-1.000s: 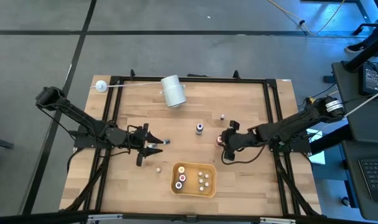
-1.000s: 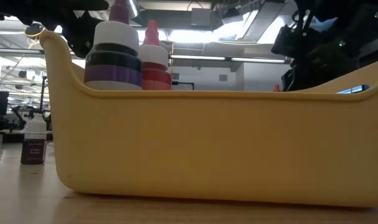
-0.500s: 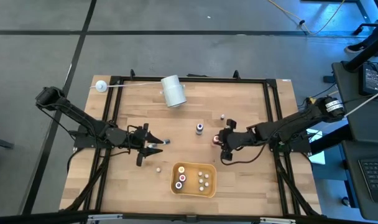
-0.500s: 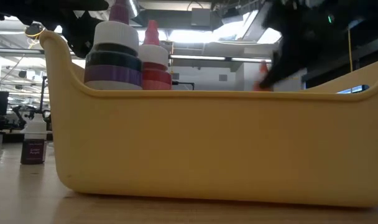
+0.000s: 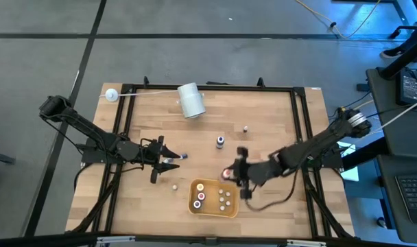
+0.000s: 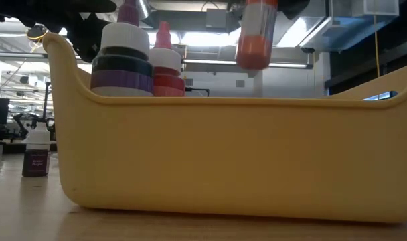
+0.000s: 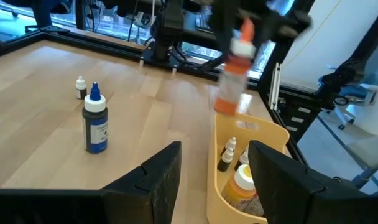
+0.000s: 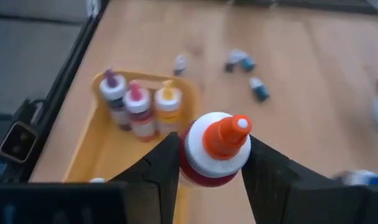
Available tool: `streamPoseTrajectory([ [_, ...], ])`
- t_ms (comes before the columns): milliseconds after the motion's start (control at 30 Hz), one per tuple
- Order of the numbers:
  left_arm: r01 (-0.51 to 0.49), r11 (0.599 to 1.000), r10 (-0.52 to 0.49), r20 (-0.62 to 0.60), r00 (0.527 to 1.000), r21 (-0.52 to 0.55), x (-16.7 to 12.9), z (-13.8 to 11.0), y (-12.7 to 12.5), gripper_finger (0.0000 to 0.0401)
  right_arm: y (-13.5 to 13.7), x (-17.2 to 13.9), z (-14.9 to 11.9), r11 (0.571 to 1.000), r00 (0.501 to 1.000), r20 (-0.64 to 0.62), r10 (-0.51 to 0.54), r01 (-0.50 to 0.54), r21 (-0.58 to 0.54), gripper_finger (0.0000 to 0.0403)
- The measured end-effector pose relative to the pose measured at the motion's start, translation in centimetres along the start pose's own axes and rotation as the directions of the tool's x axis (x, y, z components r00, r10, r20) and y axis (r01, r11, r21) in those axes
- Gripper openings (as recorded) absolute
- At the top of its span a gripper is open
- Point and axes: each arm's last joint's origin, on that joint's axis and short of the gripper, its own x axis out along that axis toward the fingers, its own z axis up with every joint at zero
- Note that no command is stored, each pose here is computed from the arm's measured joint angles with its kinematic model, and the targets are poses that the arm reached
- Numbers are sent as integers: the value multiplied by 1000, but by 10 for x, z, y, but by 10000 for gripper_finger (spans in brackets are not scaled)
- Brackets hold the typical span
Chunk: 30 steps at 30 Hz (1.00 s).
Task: Pick & Place food coloring
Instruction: Put the big orange food coloring bottle into the yellow bin
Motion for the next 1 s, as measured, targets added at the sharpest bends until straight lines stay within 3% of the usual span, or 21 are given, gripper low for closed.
streamPoseTrajectory([
  [233, -1, 1000, 1, -8, 1000, 4, 0, -1, 0, 178, 48, 44, -2, 996, 997, -62, 42, -46, -71, 144],
  [400, -2, 1000, 2, -15, 1000, 7, 0, -2, 0, 182, 64, 77, -8, 994, 993, -112, 29, -40, -105, 144],
  [633, -4, 1000, 4, -20, 1000, 10, 0, -2, 0, 178, 63, 100, -13, 997, 990, -139, 3, -14, -81, 144],
  [1000, -10, 1000, 11, -38, 999, 18, 0, -4, 1, 181, 49, 110, -9, 999, 991, -132, 12, -16, -28, 144],
])
